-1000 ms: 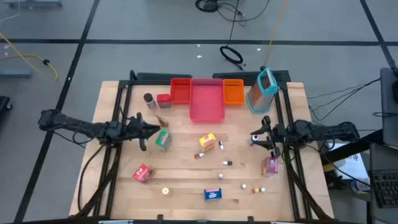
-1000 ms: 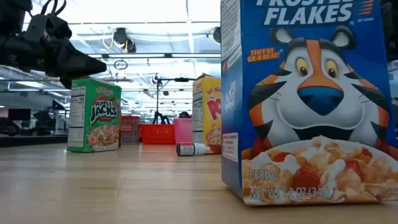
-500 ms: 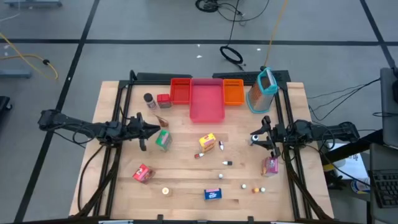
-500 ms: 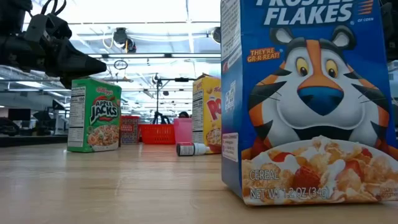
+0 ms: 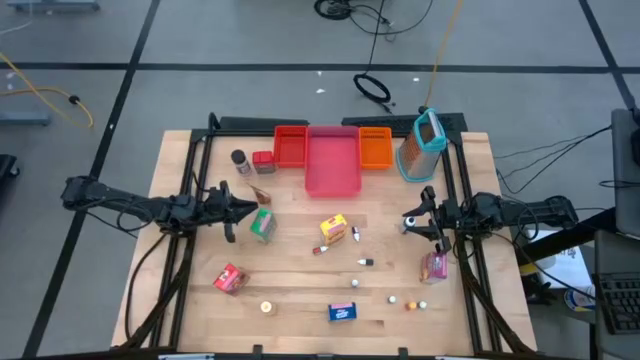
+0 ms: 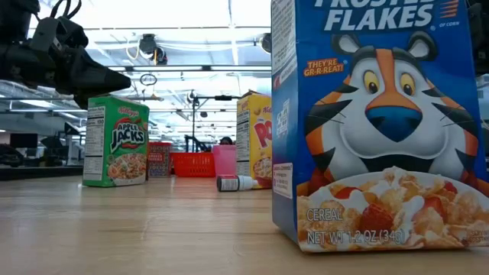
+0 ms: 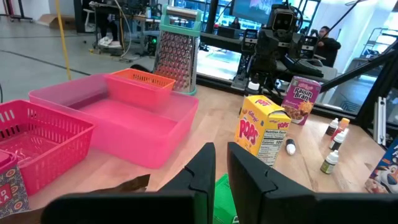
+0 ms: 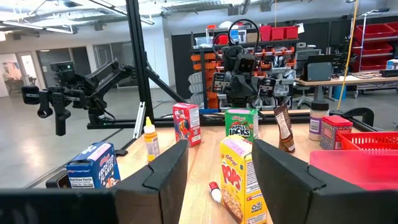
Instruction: Pick & Place Kitchen Items
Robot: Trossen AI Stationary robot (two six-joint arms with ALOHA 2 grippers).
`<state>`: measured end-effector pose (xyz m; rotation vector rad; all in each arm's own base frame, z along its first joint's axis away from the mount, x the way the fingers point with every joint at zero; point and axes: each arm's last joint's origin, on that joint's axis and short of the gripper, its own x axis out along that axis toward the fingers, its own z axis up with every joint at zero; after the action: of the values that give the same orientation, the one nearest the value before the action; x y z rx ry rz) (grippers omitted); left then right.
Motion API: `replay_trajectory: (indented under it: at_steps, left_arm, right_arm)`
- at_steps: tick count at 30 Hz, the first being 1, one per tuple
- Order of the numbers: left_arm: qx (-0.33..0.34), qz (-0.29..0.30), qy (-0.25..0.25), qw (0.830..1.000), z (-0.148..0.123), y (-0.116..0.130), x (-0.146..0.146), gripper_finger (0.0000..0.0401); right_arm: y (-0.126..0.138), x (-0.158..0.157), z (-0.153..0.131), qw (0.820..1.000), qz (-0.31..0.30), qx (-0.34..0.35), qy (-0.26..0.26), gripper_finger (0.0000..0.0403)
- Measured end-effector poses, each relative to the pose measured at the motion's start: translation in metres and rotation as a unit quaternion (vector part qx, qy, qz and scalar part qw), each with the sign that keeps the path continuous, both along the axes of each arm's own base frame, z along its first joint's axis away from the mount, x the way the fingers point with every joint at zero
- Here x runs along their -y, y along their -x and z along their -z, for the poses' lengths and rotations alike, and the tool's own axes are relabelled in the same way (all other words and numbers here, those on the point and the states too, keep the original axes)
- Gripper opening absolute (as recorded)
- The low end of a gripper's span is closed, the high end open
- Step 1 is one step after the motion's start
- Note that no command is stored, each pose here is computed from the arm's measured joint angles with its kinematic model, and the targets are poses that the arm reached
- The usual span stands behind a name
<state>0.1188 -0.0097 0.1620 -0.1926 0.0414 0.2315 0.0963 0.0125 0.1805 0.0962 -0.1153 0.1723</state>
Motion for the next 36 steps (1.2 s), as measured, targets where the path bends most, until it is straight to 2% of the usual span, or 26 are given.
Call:
replay_trajectory:
  at_steps: [21,33,36]
  left_arm:
    - [0.000,0.000,0.000,1.000,0.000,0.000,0.000,0.0040]
    - [0.000,0.000,0.000,1.000,0.000,0.000,0.000,0.0040]
    - [0.000,0.000,0.000,1.000,0.000,0.000,0.000,0.0040]
  right_arm:
    - [0.000,0.000,-0.002,1.000,0.000,0.008,-0.001,0.0171]
    - [0.002,0.000,-0.012,0.998,-0.001,0.061,-0.007,0.0171]
    - [0.002,0.000,-0.013,0.998,-0.006,0.063,-0.030,0.0171]
